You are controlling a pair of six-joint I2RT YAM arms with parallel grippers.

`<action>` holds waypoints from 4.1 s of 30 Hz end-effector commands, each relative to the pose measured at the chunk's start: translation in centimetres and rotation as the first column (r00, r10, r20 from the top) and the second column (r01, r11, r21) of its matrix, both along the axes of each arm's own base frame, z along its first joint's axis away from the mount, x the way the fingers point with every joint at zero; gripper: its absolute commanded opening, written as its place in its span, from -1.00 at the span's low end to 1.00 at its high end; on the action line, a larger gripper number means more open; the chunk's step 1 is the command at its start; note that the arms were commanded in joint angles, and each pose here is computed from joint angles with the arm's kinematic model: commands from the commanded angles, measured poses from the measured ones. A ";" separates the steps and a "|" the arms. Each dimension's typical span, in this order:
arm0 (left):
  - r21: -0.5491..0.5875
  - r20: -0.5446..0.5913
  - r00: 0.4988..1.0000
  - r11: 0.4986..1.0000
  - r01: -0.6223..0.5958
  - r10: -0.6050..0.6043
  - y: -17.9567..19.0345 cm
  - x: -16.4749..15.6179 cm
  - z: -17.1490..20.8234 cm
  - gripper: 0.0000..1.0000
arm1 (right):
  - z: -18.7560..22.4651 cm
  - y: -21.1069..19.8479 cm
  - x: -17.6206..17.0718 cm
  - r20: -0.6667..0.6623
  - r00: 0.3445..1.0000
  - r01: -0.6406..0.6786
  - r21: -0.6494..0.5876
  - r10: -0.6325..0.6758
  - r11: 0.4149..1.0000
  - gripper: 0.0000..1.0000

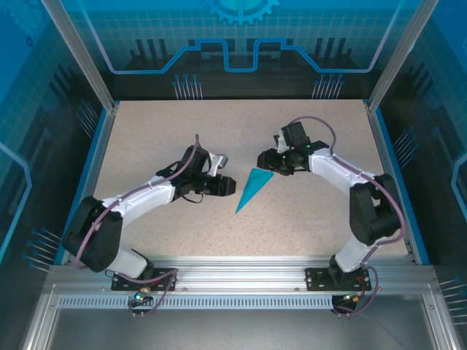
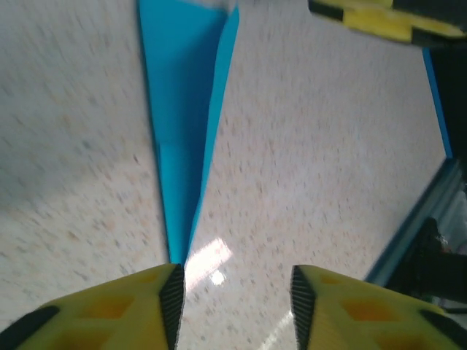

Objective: Fold a paper plane with a square sheet of paper (fold left side to right side)
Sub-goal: Fold the wing for the fifth time at the center of the table, then turn over the paper plane at the center of the table, then pick up the paper plane at the center of the table.

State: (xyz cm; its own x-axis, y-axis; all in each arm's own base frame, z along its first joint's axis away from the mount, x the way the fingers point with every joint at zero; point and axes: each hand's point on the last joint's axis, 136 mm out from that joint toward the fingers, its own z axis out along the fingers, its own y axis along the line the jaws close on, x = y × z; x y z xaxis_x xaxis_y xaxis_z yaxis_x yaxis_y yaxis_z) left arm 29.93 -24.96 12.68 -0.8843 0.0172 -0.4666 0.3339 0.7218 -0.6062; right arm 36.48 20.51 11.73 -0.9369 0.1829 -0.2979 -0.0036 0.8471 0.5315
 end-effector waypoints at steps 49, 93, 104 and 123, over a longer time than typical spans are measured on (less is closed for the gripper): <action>0.086 0.317 0.856 0.887 -0.454 0.408 9.1 3.6 4.9 0.48 | 1.8 8.4 -5.7 -0.109 0.990 -0.101 -0.068 0.093 0.993 -1.00; 0.094 0.298 0.869 0.893 -0.439 0.396 8.5 4.0 4.6 0.62 | -7.0 -2.4 -6.4 -0.157 0.983 -0.128 -0.228 0.094 0.965 -0.50; 0.088 0.327 0.855 0.888 -0.451 0.401 8.8 4.3 5.6 0.70 | -0.8 -2.4 -8.3 -0.053 0.985 -0.172 -0.299 0.163 0.939 0.15; 0.080 0.390 0.710 0.747 -0.660 0.586 14.9 1.6 6.1 0.88 | -4.8 5.1 -10.1 -0.270 0.879 -0.464 -0.676 0.393 0.573 0.29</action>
